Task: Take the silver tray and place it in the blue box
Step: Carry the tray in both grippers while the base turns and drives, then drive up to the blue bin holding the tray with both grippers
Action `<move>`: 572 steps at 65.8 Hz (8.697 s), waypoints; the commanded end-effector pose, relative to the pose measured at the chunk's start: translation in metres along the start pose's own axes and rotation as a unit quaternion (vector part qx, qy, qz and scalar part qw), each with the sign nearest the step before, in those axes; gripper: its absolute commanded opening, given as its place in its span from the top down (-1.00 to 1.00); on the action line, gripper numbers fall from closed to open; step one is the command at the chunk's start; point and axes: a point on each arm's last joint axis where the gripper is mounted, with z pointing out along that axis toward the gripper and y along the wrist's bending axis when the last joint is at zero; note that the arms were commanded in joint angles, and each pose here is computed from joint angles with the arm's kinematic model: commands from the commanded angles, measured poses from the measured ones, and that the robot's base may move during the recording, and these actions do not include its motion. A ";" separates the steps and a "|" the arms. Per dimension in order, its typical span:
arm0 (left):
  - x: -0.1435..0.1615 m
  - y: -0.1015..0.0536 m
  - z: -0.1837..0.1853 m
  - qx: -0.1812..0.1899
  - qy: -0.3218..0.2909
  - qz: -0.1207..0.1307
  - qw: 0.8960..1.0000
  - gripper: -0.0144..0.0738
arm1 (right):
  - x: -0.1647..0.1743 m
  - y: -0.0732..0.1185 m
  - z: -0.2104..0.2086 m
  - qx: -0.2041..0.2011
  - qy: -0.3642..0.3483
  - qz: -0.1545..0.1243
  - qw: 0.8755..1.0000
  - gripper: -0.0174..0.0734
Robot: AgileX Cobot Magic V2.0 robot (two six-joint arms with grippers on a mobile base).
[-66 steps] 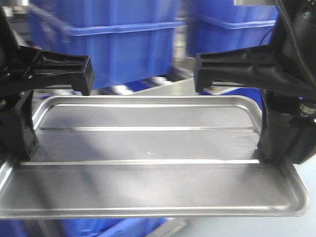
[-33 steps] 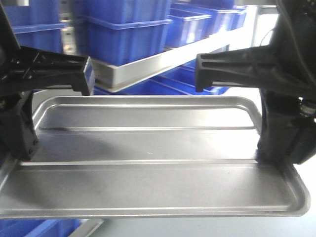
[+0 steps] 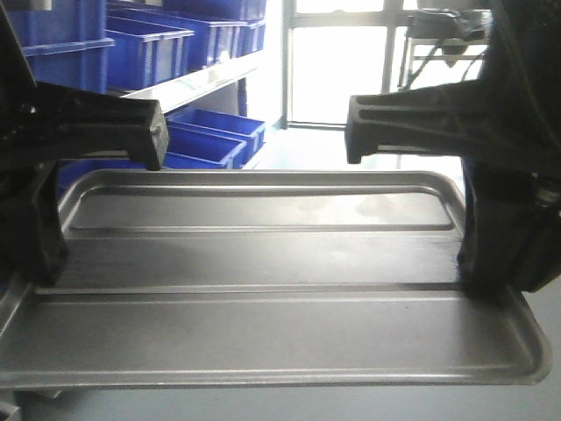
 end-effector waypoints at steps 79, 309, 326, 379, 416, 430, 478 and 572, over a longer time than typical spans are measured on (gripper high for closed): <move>-0.006 -0.007 -0.015 0.051 -0.028 -0.006 0.998 0.70 | -0.009 0.006 -0.015 -0.050 -0.037 0.002 0.998 0.49; -0.006 -0.006 -0.015 0.046 -0.028 -0.007 0.999 0.70 | -0.009 0.006 -0.015 -0.049 -0.037 0.002 0.998 0.49; -0.006 -0.006 -0.015 0.046 -0.028 -0.007 0.999 0.70 | -0.009 0.006 -0.015 -0.049 -0.037 0.002 0.998 0.49; -0.006 -0.006 -0.015 0.046 -0.028 -0.007 0.999 0.70 | -0.009 0.006 -0.015 -0.049 -0.037 0.002 0.998 0.49; -0.006 -0.006 -0.015 0.046 -0.028 -0.007 0.999 0.70 | -0.009 0.006 -0.015 -0.049 -0.037 0.002 0.998 0.49; -0.006 -0.006 -0.015 0.046 -0.028 -0.007 0.999 0.70 | -0.009 0.006 -0.015 -0.049 -0.037 0.002 0.998 0.49; -0.006 -0.006 -0.015 0.046 -0.028 -0.007 0.999 0.70 | -0.009 0.006 -0.015 -0.049 -0.037 0.002 0.998 0.49; -0.006 -0.006 -0.015 0.046 -0.028 -0.007 0.999 0.70 | -0.009 0.006 -0.015 -0.049 -0.037 0.002 0.998 0.49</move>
